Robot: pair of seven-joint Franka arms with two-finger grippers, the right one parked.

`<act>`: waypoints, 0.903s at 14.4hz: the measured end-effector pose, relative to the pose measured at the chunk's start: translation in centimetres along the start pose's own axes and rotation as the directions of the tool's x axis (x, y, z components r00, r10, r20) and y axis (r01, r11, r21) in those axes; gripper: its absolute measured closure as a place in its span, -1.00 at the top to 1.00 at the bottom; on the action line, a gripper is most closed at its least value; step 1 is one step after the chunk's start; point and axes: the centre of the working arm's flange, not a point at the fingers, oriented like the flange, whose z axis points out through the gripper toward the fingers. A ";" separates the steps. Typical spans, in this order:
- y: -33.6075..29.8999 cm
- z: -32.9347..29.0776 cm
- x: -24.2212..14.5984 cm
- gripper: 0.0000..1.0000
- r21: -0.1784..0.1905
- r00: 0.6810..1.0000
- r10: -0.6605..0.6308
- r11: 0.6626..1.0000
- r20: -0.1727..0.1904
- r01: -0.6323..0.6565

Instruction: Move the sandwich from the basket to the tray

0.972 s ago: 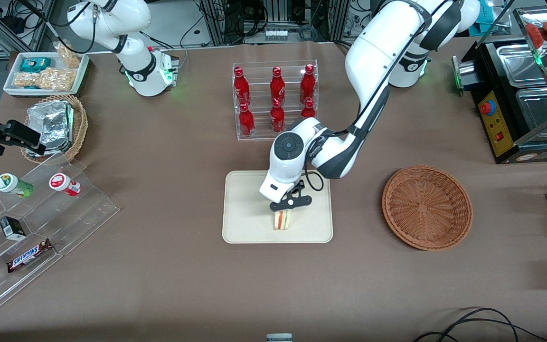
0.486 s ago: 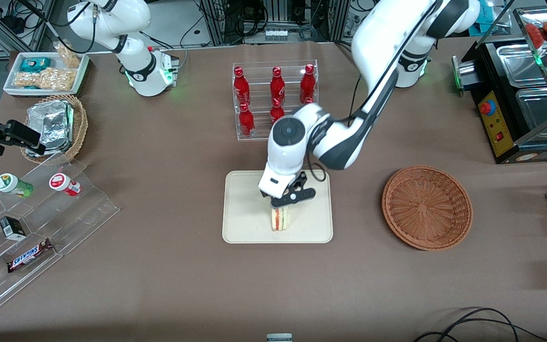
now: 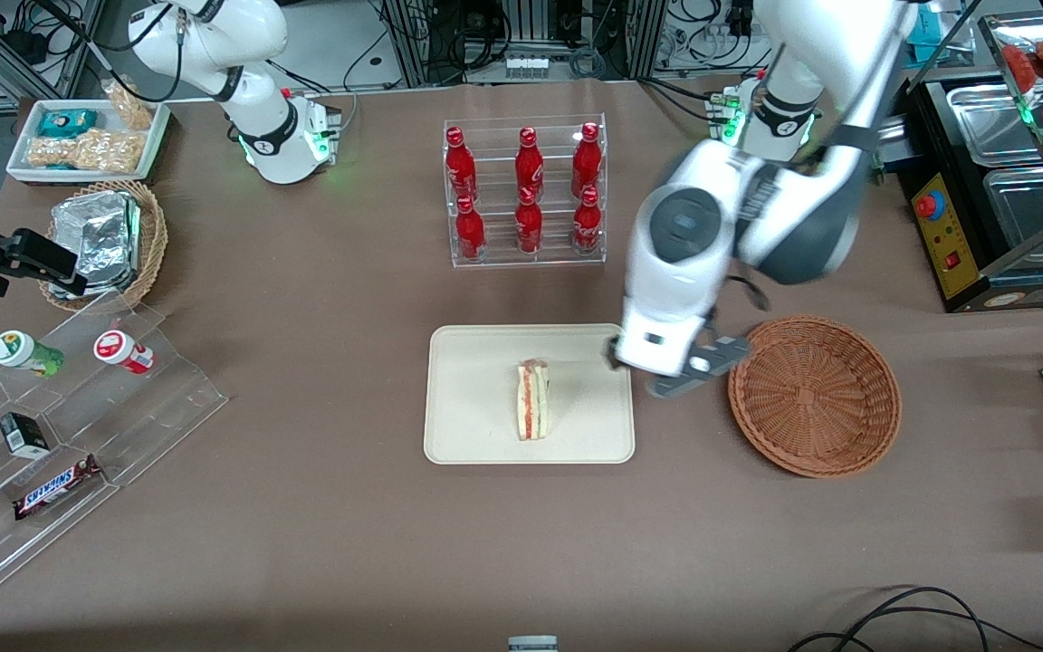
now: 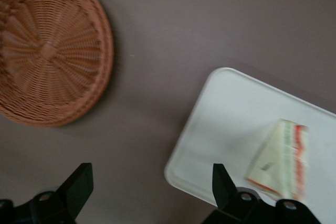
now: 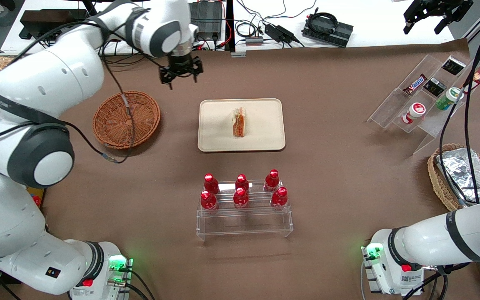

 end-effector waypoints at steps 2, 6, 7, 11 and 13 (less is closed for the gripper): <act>-4.1 1.4 2.1 1.00 0.030 0.999 0.038 0.999 0.030 -0.039; -14.0 0.8 5.5 1.00 0.052 0.986 0.147 0.987 0.083 -0.152; -16.3 0.1 5.7 1.00 0.054 0.979 0.177 0.982 0.098 -0.183; -22.1 -3.9 5.4 1.00 0.001 0.937 0.326 0.944 0.123 -0.329; -23.6 -6.0 5.3 1.00 -0.032 0.901 0.423 0.906 0.099 -0.422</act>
